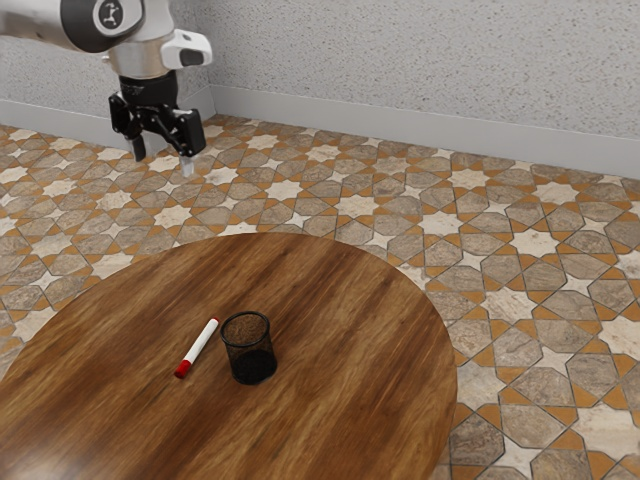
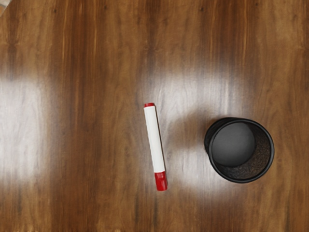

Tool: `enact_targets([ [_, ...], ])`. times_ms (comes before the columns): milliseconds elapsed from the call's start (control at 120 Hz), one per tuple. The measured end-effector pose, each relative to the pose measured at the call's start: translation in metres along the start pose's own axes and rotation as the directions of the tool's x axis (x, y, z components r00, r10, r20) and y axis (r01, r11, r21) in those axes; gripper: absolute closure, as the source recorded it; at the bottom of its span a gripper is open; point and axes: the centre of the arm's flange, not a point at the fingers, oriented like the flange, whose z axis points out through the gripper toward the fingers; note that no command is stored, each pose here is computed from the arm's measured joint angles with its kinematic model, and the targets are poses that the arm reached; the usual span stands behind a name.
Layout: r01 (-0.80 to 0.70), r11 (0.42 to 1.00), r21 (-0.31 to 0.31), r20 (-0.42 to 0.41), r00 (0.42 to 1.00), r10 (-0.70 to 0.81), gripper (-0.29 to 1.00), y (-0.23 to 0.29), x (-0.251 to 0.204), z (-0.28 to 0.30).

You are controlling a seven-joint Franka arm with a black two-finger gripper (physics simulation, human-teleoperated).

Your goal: Put the marker into the pen holder.

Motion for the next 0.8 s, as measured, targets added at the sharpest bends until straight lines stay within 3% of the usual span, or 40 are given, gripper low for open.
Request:
enact_targets([
  [183, 0.029, 0.999, 0.02, 0.024, 0.999, -0.029, 0.0, -0.011, 0.007, 0.015],
  [392, 0.134, 0.99, 0.03, 0.124, 0.983, -0.137, 0.0, -0.062, 0.03, 0.131],
  [567, 0.144, 0.989, 0.03, 0.122, 0.982, -0.147, 0.0, -0.051, 0.043, 0.196],
  [800, 0.188, 0.982, -0.019, 0.088, 0.979, -0.185, 0.0, -0.035, 0.038, 0.262],
])
